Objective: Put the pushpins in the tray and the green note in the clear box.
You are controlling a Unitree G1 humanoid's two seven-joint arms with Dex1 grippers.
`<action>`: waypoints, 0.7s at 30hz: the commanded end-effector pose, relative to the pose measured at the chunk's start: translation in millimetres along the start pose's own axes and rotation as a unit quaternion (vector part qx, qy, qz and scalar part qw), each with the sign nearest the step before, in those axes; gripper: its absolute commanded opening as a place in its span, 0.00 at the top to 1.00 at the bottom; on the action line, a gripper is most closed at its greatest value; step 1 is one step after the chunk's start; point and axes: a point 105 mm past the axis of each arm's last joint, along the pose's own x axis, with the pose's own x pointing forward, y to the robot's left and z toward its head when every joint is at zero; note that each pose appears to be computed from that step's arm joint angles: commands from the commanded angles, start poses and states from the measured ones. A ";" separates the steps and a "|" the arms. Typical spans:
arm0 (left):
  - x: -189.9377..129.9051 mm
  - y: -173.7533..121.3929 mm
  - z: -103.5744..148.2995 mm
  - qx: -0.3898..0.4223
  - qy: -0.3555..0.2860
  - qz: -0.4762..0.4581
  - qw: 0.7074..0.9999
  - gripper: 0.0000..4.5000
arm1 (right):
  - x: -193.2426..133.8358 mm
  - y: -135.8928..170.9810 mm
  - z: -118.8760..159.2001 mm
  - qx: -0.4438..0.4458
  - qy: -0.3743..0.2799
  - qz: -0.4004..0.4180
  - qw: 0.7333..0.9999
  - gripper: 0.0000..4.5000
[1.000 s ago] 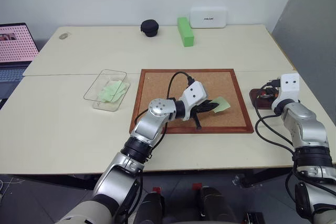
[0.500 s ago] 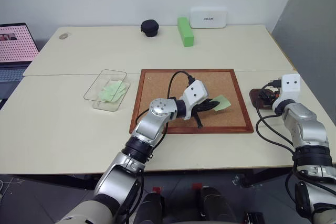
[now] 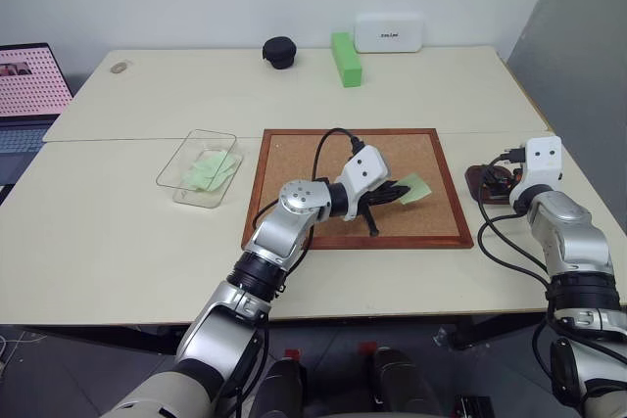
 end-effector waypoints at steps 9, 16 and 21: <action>-34.6 53.9 24.3 -0.018 -0.034 0.125 0.991 1.00 | -37.3 57.9 44.9 -0.061 -0.110 0.191 0.973 0.01; -116.7 119.2 17.6 0.001 -0.003 0.398 0.917 1.00 | -105.7 132.9 92.1 0.017 -0.195 0.379 0.904 0.01; -191.0 136.7 17.2 -0.008 0.013 0.577 0.817 1.00 | -149.8 168.8 100.9 -0.010 -0.198 0.471 0.859 0.01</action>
